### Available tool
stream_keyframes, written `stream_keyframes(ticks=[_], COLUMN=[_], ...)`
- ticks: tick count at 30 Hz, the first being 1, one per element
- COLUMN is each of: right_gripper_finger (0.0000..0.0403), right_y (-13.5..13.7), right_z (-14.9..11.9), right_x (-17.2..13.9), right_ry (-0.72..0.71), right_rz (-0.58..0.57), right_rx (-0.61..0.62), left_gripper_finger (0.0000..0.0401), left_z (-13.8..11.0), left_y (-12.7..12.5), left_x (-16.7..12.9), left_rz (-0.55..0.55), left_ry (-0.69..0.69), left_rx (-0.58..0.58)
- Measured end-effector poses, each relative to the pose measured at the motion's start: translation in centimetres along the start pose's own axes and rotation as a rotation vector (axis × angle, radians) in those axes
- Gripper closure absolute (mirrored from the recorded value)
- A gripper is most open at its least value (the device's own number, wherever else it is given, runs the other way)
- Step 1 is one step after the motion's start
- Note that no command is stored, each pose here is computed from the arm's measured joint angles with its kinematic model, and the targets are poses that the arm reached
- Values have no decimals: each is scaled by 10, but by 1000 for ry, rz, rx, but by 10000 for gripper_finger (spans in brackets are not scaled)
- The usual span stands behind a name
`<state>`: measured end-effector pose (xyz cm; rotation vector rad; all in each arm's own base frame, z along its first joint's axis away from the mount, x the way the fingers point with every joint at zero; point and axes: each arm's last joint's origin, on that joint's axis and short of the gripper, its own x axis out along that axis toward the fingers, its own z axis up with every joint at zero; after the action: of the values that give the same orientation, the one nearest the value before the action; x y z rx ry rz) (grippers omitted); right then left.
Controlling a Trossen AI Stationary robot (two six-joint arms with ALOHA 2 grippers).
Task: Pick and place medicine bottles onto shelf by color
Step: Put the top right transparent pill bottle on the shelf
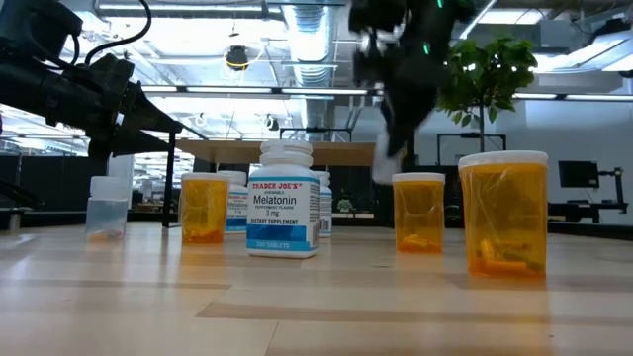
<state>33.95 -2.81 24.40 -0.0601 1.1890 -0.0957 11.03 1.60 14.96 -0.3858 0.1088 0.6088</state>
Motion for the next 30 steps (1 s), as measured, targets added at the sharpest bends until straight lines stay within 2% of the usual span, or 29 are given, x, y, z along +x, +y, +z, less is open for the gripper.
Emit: stream_keyframes(ticks=[3, 7, 15, 20, 24, 30], right_gripper_finger=[268, 260, 267, 260, 260, 259], right_y=[-2, -20, -83, -132, -172, -214], right_z=[19, 40, 57, 54, 47, 43], right_x=[-25, -61, -114, -114, -97, -77], right_ry=[-69, -169, -351, -349, -239, -117], right_rz=[-4, -33, -165, -240, -260, -170], right_rx=[-26, -23, 20, 127, 201, 276], left_gripper_finger=[134, 134, 134, 134, 134, 134], left_z=[0, 0, 0, 0, 0, 0], left_y=[0, 0, 0, 0, 0, 0], left_x=[0, 0, 0, 0, 0, 0], left_rz=[0, 0, 0, -1, 0, 0], left_ry=[0, 0, 0, 0, 0, 0], left_rx=[0, 0, 0, 0, 0, 0])
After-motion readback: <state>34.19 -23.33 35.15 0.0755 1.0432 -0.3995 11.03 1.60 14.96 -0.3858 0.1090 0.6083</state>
